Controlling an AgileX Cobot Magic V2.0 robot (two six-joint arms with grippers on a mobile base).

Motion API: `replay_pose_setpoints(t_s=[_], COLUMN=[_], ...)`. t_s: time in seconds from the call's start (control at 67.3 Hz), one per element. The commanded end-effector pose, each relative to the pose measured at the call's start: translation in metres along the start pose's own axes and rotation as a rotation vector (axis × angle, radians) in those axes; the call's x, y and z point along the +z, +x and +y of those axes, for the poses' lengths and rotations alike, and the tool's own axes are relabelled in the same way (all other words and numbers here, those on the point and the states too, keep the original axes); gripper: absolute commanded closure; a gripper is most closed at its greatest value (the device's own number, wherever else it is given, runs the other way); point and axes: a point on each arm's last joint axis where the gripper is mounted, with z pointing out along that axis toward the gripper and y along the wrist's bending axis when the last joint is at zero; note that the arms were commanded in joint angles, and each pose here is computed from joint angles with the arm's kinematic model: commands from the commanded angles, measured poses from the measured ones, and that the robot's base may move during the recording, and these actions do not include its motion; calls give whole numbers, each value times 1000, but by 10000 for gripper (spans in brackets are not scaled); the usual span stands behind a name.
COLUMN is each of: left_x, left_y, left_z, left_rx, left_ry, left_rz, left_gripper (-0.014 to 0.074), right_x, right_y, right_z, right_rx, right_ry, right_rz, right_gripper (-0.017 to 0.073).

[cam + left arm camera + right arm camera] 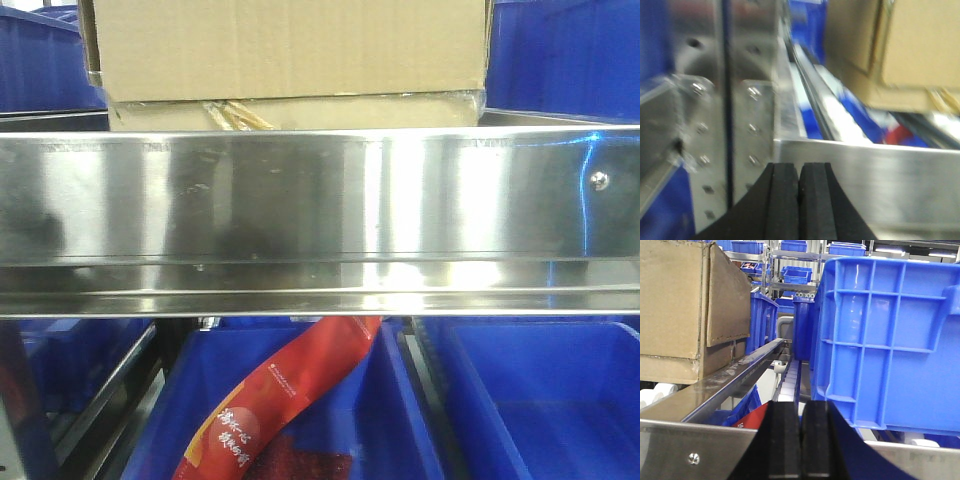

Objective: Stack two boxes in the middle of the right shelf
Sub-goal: 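Open both grippers and withdraw them from the boxes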

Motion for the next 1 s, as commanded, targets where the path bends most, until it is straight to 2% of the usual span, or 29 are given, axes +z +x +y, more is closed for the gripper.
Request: replay_pose_setpoints(t_s=[0.0, 0.372, 0.981], left_x=[-3, -3, -3], left_y=[2, 2, 2], left_z=[1, -2, -2], left_rx=[-2, 8, 8], left_ry=[-10, 46, 44], left_rz=[-133, -128, -128], left_gripper=[704, 704, 704], right_x=[0, 0, 0], right_y=[-2, -2, -2], right_z=[0, 0, 0], right_rx=[-4, -4, -4], right_ry=[6, 6, 6], right_rz=[-27, -27, -27], right_gripper=[721, 721, 721])
